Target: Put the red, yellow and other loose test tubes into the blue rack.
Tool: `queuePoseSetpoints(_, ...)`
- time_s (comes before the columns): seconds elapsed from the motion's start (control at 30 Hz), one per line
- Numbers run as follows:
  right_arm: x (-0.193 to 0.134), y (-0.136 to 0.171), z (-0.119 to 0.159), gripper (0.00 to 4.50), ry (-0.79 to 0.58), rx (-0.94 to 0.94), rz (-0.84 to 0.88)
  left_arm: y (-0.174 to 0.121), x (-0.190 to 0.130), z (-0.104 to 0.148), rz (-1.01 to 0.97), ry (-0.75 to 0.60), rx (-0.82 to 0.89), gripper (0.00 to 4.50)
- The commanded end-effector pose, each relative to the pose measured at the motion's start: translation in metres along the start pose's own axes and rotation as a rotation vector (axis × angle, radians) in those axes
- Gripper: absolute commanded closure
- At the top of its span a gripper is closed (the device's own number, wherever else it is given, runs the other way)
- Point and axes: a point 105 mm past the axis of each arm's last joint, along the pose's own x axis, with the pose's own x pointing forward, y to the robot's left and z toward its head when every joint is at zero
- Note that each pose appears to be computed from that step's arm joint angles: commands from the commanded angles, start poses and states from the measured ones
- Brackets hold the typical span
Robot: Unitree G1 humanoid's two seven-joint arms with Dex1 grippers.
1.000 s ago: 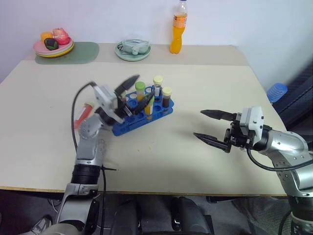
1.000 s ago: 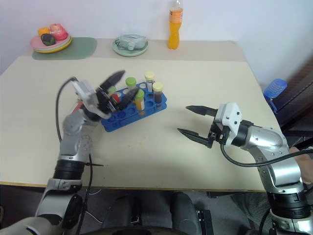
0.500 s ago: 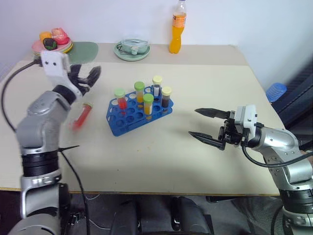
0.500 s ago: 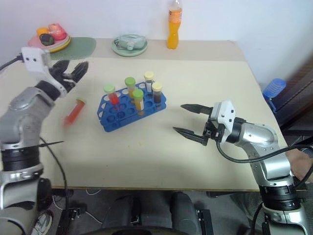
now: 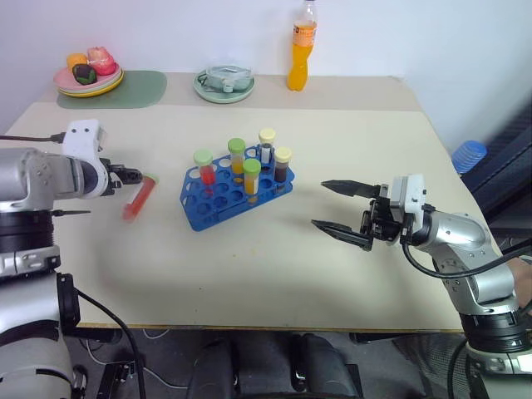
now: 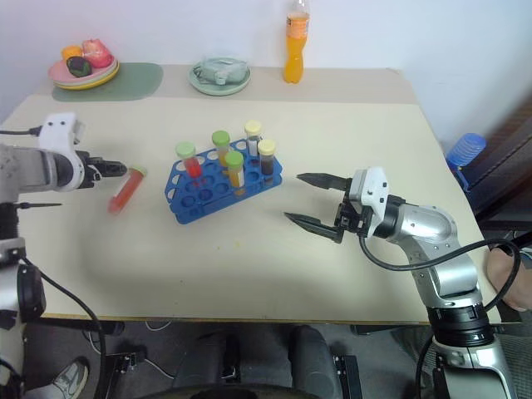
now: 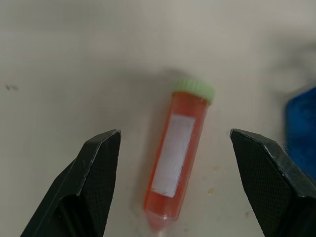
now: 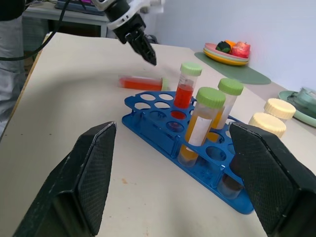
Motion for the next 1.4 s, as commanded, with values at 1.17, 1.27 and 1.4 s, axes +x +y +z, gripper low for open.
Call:
queuePoseSetpoints(1.17,-0.002,-0.001,0.009,0.78,-0.008,-0.052,-0.021,-0.014,-0.004,0.005,-0.272,-0.145,0.183,3.65)
queuePoseSetpoints(1.27,0.001,-0.004,0.008,0.78,-0.013,-0.052,-0.008,-0.025,-0.024,-0.027,-0.393,-0.175,0.358,3.65)
queuePoseSetpoints(1.4,0.004,-0.005,0.007,0.78,-0.020,-0.051,0.008,-0.054,-0.057,-0.041,-0.613,-0.392,0.507,3.65)
